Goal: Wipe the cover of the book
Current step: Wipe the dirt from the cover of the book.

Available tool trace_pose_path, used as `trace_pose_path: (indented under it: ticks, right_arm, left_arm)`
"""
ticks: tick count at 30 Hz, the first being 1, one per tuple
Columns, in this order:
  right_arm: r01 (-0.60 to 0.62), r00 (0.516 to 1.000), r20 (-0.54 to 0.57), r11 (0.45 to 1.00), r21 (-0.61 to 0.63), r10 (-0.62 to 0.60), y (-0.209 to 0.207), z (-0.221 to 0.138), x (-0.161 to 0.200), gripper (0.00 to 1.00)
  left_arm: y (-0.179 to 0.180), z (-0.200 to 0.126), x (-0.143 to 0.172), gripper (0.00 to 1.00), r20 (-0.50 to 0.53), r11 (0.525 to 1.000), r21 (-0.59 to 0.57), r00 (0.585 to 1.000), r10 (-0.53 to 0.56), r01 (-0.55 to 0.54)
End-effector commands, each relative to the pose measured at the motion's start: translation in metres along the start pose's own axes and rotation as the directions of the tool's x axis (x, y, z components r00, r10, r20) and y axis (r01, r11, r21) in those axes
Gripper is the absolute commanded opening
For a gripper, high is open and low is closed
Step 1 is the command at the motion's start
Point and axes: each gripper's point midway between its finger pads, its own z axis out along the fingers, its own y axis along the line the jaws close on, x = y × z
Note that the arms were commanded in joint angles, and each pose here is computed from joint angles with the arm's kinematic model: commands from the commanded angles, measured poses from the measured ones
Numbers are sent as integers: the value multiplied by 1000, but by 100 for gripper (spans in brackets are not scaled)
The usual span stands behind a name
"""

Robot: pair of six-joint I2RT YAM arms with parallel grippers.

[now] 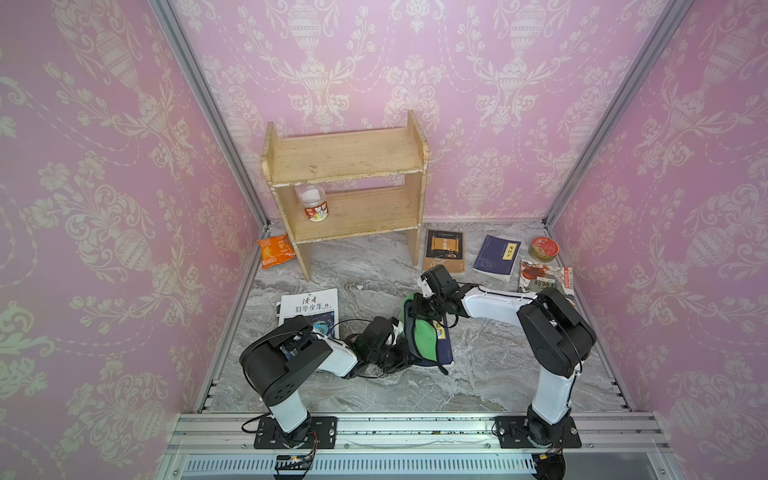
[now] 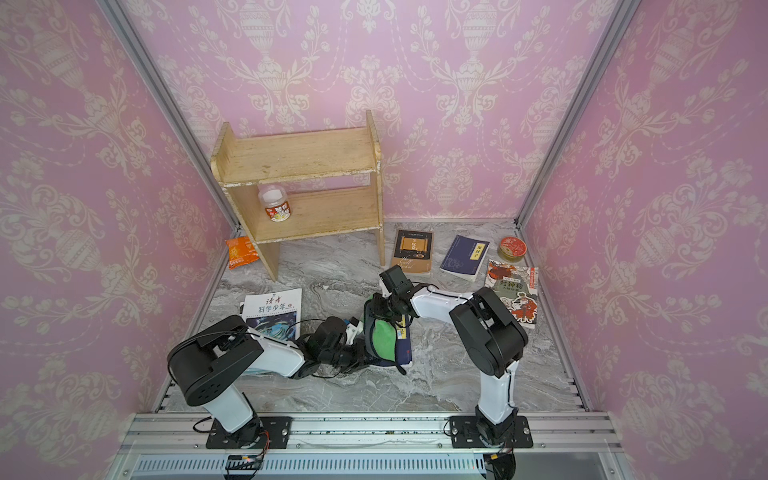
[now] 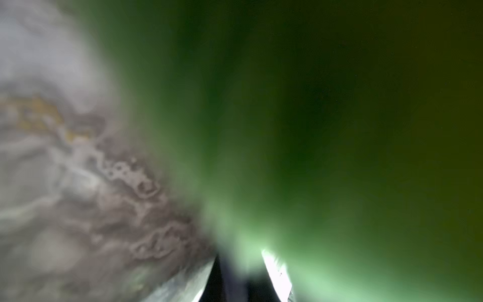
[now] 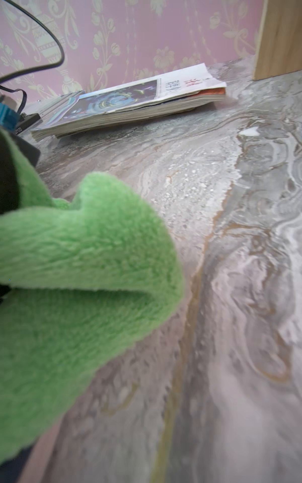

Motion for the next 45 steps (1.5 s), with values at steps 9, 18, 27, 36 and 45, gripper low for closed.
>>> trace_pose_path:
  ticks: [9, 18, 27, 36, 45]
  right_arm:
    - [77, 994, -83, 989, 125, -67, -50, -39, 108, 0]
    - [76, 997, -20, 985, 157, -74, -40, 0, 66, 0]
    - [74, 996, -57, 995, 72, -70, -8, 30, 12, 0]
    - [126, 972, -216, 979, 158, -91, -55, 5, 117, 0]
    - [-125, 984, -80, 939, 321, 158, -155, -49, 111, 0]
  left_arm:
    - [51, -7, 19, 0, -59, 982, -190, 998, -2, -9]
    - [41, -10, 19, 0, -92, 979, -199, 995, 29, -47]
    - [45, -21, 22, 0, -72, 973, -226, 997, 33, -49]
    - [46, -30, 4, 0, -41, 968, -248, 999, 24, -34]
    - [31, -65, -18, 0, 20, 964, -261, 999, 49, -42]
